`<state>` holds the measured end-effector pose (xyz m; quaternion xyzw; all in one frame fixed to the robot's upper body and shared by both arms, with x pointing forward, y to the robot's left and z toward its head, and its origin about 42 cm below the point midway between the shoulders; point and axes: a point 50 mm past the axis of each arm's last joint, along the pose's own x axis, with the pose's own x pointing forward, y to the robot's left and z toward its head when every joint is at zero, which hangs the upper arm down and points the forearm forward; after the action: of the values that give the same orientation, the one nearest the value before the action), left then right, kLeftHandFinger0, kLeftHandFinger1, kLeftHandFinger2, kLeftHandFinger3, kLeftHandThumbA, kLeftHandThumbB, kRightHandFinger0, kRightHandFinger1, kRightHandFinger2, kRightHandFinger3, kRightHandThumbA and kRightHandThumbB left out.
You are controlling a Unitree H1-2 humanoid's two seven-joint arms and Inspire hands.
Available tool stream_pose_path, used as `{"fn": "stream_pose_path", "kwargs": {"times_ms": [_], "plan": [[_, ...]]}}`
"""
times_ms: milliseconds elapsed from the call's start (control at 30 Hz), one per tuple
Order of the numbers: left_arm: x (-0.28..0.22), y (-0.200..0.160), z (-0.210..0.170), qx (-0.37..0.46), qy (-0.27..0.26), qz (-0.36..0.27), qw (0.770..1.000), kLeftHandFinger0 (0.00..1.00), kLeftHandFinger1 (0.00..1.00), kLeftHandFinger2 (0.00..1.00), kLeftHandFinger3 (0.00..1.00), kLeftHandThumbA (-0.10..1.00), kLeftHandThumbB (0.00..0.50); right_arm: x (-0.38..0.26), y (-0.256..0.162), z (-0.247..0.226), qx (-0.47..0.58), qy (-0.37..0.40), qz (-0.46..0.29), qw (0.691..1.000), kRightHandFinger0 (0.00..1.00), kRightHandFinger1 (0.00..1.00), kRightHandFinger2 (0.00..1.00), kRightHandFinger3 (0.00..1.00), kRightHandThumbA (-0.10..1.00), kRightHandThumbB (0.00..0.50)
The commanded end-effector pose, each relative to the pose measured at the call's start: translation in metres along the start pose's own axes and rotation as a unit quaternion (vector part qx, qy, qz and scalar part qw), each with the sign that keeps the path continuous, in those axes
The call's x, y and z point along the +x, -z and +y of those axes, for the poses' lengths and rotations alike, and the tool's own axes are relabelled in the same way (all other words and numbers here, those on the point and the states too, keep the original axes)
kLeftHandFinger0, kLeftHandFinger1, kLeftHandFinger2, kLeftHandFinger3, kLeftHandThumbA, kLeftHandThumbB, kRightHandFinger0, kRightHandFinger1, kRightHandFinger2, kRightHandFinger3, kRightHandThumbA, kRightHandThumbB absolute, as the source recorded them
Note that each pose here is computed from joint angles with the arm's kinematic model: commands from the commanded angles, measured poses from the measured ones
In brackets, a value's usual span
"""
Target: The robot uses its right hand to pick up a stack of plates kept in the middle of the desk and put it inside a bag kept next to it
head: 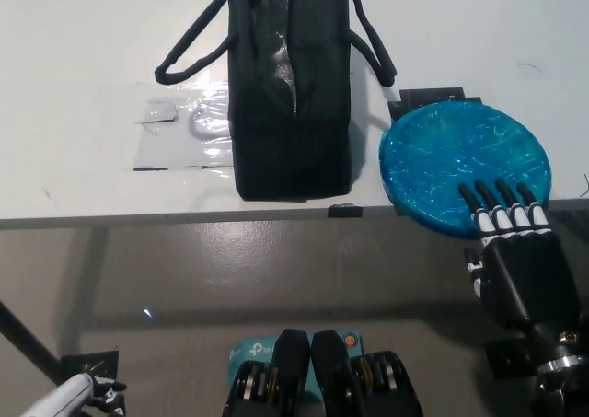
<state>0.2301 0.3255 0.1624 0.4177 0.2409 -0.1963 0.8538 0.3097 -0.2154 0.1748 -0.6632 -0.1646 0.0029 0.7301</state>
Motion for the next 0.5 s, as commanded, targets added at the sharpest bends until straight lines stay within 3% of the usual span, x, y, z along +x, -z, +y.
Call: {"fn": "stream_pose_path", "kwargs": {"times_ms": [0,300,400,467], "plan": [[-0.007,-0.005,0.007,0.004,-0.009,0.005,1.000,0.69,0.75,0.83,0.95,-0.10,0.003,0.018,0.003,-0.002,-0.033,-0.007,0.006,0.999,1.00,1.00,1.00,1.00,0.47,0.500],[-0.011,-0.003,0.008,0.007,-0.007,0.011,1.000,0.74,0.79,0.87,0.96,-0.10,0.000,0.032,0.015,0.003,-0.037,-0.045,0.040,0.997,1.00,1.00,1.00,1.00,0.48,0.500],[-0.011,-0.002,0.008,0.011,-0.003,0.018,1.000,0.82,0.84,0.90,0.97,-0.10,0.000,0.043,0.027,-0.001,-0.044,-0.049,0.057,0.996,1.00,1.00,1.00,1.00,0.48,0.500],[-0.010,-0.002,0.008,0.013,-0.004,0.019,1.000,0.81,0.83,0.88,0.96,-0.10,0.001,0.047,0.029,-0.004,-0.047,-0.049,0.061,0.996,1.00,1.00,1.00,1.00,0.47,0.500]]}}
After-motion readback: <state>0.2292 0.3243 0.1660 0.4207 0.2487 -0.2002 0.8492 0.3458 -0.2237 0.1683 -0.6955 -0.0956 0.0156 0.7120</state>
